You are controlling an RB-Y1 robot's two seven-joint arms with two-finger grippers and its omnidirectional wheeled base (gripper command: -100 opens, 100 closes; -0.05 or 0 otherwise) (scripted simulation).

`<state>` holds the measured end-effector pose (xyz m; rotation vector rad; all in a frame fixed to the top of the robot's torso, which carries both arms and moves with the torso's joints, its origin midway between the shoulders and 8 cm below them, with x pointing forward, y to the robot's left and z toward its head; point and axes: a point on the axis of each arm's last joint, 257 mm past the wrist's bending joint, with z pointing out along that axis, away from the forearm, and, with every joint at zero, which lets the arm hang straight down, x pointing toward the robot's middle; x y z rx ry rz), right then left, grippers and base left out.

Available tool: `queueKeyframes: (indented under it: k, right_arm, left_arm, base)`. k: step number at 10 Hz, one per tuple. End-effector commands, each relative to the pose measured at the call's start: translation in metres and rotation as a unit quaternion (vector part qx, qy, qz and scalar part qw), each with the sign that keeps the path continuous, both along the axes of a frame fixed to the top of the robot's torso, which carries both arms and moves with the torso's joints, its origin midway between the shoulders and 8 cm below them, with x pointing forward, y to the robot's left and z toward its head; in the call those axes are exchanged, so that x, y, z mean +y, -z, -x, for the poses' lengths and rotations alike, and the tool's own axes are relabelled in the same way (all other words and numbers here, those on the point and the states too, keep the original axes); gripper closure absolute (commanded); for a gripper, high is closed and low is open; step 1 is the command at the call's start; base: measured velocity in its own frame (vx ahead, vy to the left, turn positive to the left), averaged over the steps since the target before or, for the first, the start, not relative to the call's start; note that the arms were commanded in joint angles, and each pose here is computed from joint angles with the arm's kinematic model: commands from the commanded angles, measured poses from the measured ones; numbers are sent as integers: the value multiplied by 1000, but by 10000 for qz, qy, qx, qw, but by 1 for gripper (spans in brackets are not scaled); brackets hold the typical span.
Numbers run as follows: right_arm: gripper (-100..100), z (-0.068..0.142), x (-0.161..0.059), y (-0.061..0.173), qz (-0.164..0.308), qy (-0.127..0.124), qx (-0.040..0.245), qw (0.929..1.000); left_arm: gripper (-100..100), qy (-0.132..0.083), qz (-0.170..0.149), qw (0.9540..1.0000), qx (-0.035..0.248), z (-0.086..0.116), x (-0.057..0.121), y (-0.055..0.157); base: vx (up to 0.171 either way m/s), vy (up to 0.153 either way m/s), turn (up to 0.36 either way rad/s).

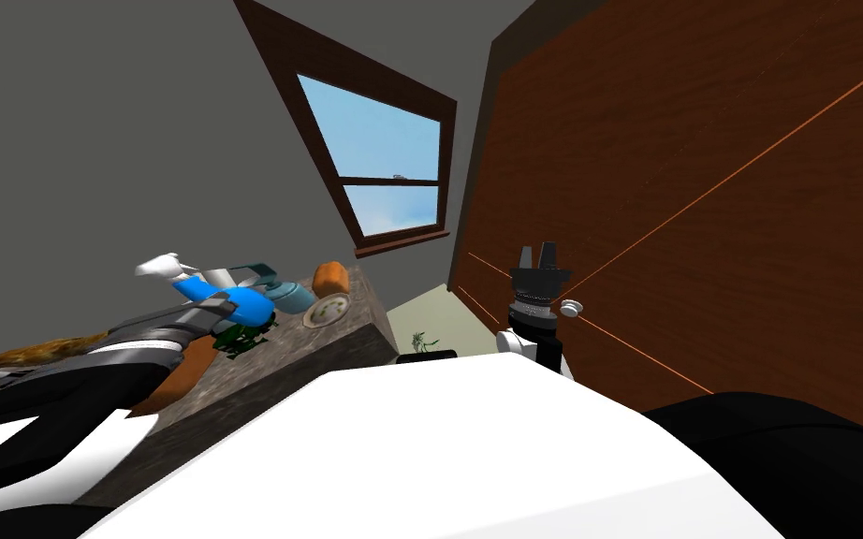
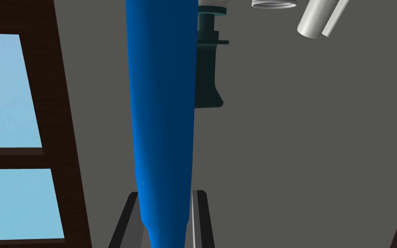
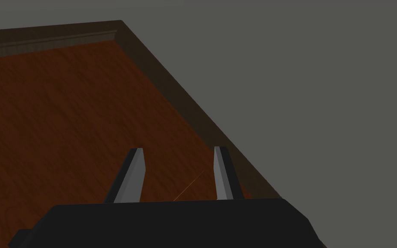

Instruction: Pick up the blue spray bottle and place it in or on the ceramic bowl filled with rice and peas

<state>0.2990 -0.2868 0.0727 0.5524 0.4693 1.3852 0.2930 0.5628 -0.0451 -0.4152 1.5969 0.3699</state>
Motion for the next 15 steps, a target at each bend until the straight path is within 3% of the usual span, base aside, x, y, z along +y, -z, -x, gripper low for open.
queueKeyframes:
  k: [1,9,12,15]
  right_arm:
    - [0,0,0,0,0,0,0,10000]
    - [0,0,0,0,0,0,0,10000]
    - [0,0,0,0,0,0,0,10000]
    - [0,0,0,0,0,0,0,10000]
  left_arm:
    - [100,-91,61,9999,99,3,3,3]
    - [100,-498,456,9941,843,26,6,43]
    - [100,-516,593,9909,1096,31,-6,55]
    - [100,-371,705,9892,1234,30,-30,58]
  base:
    - [49,-30,-13]
    - [50,-15,-27]
    - [55,-12,-32]
    - [39,-3,-25]
